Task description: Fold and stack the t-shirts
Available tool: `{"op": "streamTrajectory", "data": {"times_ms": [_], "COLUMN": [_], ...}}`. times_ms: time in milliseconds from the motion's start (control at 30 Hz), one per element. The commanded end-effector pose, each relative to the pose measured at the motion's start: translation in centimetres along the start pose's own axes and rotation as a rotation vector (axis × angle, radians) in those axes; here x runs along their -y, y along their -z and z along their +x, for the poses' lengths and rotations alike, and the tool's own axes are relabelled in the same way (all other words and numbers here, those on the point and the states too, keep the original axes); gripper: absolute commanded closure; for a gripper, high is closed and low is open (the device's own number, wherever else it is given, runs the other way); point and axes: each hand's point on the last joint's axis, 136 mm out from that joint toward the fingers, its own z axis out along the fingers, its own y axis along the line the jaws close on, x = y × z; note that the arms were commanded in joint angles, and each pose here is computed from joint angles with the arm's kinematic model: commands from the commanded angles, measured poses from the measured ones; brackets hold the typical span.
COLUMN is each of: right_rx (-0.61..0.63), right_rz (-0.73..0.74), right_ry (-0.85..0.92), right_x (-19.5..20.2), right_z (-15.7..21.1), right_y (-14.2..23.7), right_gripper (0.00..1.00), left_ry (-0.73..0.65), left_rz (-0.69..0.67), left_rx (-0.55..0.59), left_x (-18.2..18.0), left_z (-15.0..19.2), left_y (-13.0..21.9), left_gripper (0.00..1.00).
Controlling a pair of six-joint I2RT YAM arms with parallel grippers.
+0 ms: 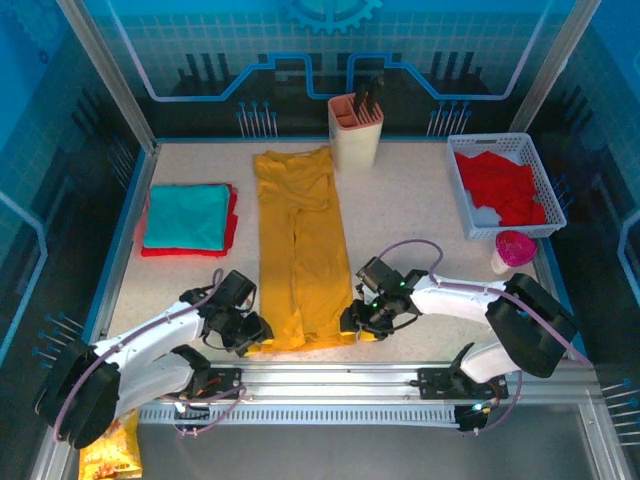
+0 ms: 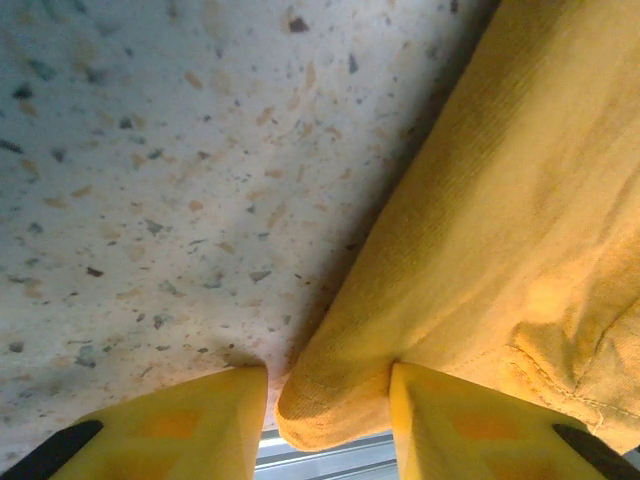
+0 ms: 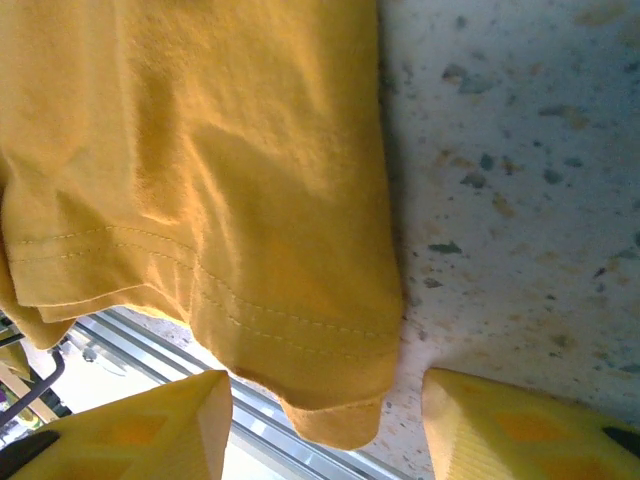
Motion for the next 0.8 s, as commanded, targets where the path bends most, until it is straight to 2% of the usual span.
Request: {"op": "streamTrajectory", "data": {"times_ms": [0,33,67,100,500,567,667,767], "right_rx": [-0.006,-0.003,-0.007,-0.012,-0.001,0.005,0.006,0.014], "right_rz": [0.05,0.046,0.04,0.034,0.0,-0.002,-0.012,-0.011], "right_ry": [-0.02,-0.018,-0.015,-0.014,0.023,0.025,0.029,0.037], "right_x": [1.1,1.0,0.8,0.7,-1.4,-1.5,-1.8,-2.0], "right_z": [0.7,0.6,0.5,0.5,-0.4,-0.6,-1.0,-1.3], "right_y": [0.2,0.1,0.0,-0.2,-1.0,-1.1,-1.2,-0.9], "right_gripper": [0.45,0.47,0.55,0.58,0.62,0.69,0.85,0.91], "left_ry": [-0.042,-0.047,-0.052,-0.054,-0.074,-0.076,-0.087,-0.093], "left_rz": [0.01,0.011,0.021,0.026,0.039,0.036,0.037,0.038], "left_rx": [0.044,0.054,0.061,0.066,0.084,0.089,0.099,0.1], "left_x": [0.7,0.8,1.0,1.2,1.8,1.9,2.2,2.6], "left_z": [-1.0,-1.1,-1.3,-1.4,-2.0,-2.1,-2.3,-2.4], "left_y": [-0.3,-0.3,-0.2,-0.2,-0.4,-0.3,-0.1,0.1], "left_gripper": [0.63,0.64,0.65,0.66,0.77,0.79,0.84,0.89]}}
